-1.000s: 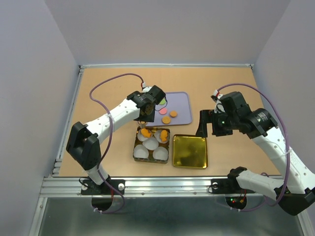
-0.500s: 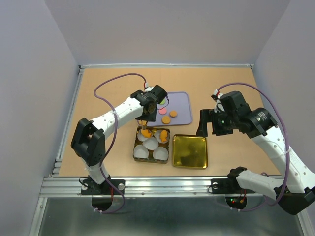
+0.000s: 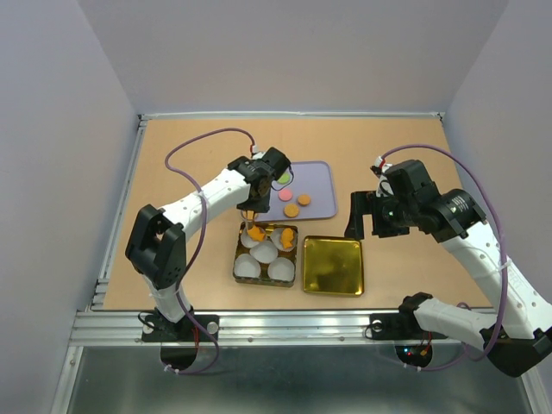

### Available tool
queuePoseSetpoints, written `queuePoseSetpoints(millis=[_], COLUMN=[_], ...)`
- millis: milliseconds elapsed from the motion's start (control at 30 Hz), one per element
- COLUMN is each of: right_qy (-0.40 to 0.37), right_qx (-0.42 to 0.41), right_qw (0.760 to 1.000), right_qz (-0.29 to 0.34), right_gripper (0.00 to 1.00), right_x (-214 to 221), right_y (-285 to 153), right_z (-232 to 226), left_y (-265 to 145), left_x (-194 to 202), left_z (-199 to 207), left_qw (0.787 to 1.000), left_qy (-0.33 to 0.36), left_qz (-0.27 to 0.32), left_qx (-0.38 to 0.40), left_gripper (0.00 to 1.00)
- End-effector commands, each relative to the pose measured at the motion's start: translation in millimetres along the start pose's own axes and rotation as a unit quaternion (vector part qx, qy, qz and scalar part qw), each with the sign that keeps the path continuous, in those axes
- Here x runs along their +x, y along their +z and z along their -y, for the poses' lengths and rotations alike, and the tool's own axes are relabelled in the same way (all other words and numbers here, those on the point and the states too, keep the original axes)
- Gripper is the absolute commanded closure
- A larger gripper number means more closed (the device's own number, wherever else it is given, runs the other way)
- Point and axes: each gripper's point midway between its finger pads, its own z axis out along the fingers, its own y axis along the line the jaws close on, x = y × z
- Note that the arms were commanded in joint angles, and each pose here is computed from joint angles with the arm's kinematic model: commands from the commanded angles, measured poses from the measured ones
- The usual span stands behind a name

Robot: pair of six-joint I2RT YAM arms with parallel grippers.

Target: Pack the cookies

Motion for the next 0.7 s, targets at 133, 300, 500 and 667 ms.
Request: queuePoseSetpoints(millis=[133, 300, 500, 667], right_qy=[-0.019, -0.016, -0.009, -0.007], right_qx=[-0.011, -0.020, -0.028, -0.041], right_qw=[0.999, 0.998, 0.998, 0.998], right_qz=[0.047, 0.051, 0.056, 0.056], right_gripper=[0.00, 0.00, 0.00, 0.00], right_x=[-23, -24, -23, -27], right_y=[-17, -16, -15, -15], right_z=[-10, -13, -15, -21], left_y=[-23, -48, -89, -112], left_x=[-23, -42, -58, -46], left_z=[-3, -9, -14, -20], left_qw=[1.000, 0.999, 0.998, 0.997], left_qy=[-0.010, -0.018, -0.007, -0.014], left_qz=[0.024, 0.044, 0.064, 0.071], left_qx=[0.005, 0.002, 0.008, 0.039], left_gripper=[0.74, 0.77, 0.80, 0.82])
